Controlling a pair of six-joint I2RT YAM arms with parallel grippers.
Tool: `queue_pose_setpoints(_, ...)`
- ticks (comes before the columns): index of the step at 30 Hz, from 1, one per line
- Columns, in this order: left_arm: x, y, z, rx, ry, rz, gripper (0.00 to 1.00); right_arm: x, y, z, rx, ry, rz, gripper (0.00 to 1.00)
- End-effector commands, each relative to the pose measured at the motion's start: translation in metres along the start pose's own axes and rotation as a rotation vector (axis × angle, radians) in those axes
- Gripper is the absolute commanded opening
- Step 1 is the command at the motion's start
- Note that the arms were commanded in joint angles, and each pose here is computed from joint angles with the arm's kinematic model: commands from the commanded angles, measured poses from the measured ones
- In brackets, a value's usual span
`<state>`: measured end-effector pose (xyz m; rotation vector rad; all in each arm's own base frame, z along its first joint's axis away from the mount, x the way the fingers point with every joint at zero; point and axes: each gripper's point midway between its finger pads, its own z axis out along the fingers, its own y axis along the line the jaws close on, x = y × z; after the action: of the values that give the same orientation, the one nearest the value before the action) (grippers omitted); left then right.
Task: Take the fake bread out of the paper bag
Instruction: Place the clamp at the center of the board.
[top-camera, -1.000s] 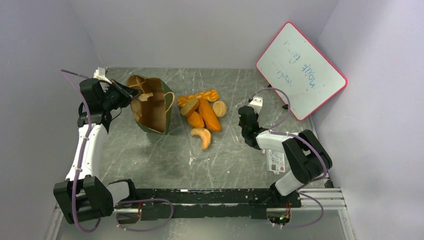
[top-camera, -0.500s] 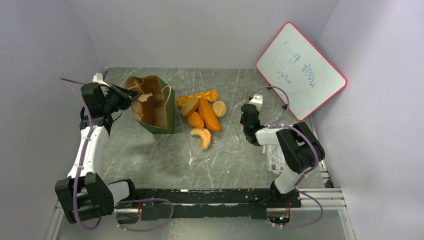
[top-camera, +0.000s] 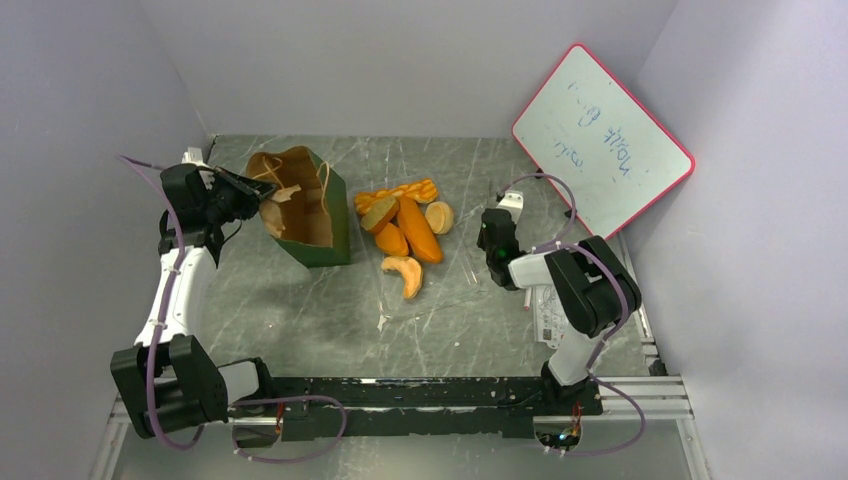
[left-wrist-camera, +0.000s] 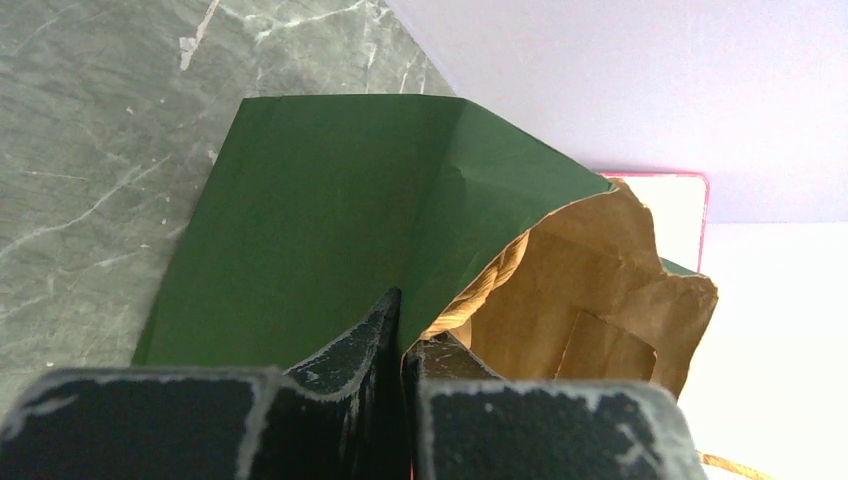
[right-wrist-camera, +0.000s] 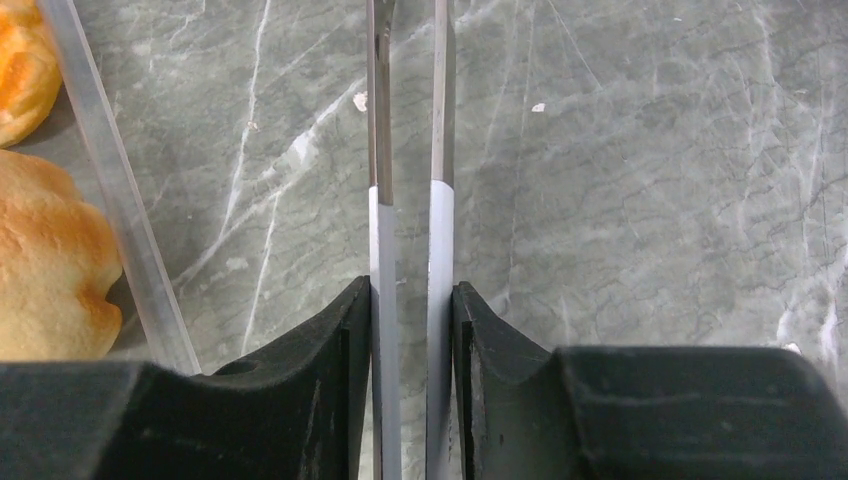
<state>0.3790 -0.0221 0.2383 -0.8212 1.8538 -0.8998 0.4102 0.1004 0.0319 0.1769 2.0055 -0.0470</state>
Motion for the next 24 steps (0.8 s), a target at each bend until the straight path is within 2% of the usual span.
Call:
queue_pose_setpoints(1, -0.012, -0.003, 0.002, -0.007, -0.017, 0.023, 0.12, -0.009, 0.003, 0.008, 0.022, 0.005, 0.036, 0.35)
queue_pose_setpoints(10, -0.018, 0.001, 0.010, -0.028, -0.015, 0.037, 0.25, 0.002, 0.000, 0.008, 0.049, 0.050, 0.054, 0.42)
queue_pose_setpoints(19, -0.022, 0.000, 0.014, -0.036, -0.010, 0.058, 0.51, 0.008, -0.001, 0.009, 0.063, 0.078, 0.066, 0.50)
queue_pose_setpoints(24, -0.026, -0.007, 0.015, -0.017, -0.012, 0.072, 0.60, 0.004, -0.001, 0.008, 0.064, 0.072, 0.068, 0.54)
